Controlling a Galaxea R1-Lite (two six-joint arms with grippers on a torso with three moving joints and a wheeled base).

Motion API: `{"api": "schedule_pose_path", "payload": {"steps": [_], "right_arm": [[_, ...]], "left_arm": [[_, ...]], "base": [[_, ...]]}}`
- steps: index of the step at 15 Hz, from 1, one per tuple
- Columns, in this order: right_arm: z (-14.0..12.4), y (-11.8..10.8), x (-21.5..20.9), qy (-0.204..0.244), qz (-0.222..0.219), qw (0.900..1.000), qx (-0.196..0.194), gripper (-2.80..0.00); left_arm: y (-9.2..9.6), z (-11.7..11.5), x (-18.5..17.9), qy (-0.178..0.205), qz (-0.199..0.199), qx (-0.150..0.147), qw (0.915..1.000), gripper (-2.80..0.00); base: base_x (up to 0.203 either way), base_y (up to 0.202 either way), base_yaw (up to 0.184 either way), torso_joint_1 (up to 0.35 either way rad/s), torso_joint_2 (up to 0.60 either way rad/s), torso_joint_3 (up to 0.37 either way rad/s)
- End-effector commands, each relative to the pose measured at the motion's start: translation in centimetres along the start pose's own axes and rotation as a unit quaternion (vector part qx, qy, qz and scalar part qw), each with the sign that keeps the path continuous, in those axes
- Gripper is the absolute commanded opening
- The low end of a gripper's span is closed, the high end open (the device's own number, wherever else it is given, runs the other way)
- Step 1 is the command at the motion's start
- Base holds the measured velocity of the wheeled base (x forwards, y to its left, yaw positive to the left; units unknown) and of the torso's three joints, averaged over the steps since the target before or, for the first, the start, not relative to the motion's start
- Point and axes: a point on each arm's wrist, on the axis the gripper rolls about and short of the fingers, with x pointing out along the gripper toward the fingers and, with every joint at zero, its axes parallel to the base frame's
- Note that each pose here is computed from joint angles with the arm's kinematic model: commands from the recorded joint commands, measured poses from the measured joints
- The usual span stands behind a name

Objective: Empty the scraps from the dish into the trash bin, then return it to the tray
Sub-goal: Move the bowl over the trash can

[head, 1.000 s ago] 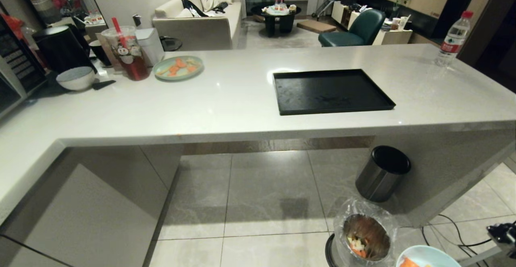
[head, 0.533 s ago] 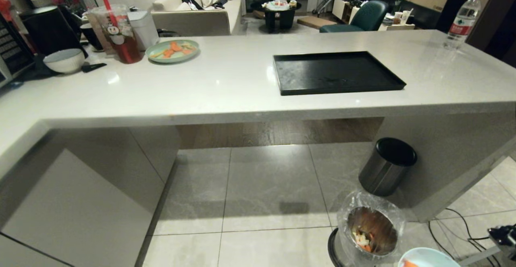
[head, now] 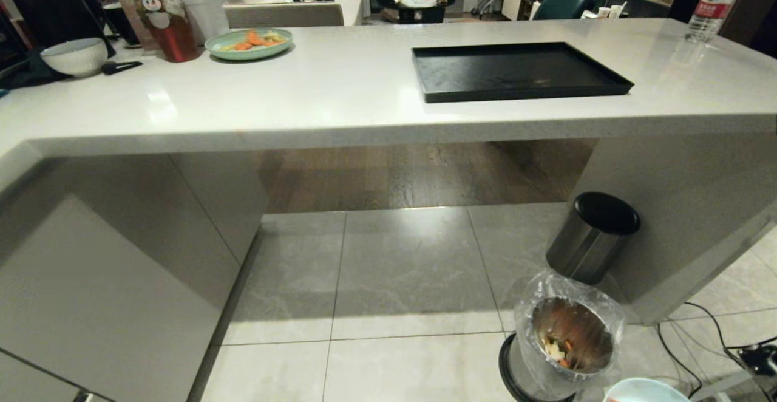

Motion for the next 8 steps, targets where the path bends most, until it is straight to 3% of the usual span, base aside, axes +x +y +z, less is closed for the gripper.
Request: {"api": "schedule_pose_path", "payload": {"steps": [1, 8], "right_arm": [[-0.18, -0.12, 0.05, 0.001, -0.001, 1.000, 0.001, -2.80], [-0.20, -0.06, 0.15, 0.005, -0.001, 1.000, -0.001, -2.80]], "left_arm": [[0.00, 0.01, 0.01, 0.000, 0.000, -0.001, 1.0000, -2.80], [0.00, 0.01, 0.01, 0.000, 0.000, 0.000, 1.0000, -2.80]], "base": [[0.000, 0.000, 0.000, -0.042, 0.44, 0.408], [0.000, 0.000, 0.000, 0.002, 0.40, 0.417]]}}
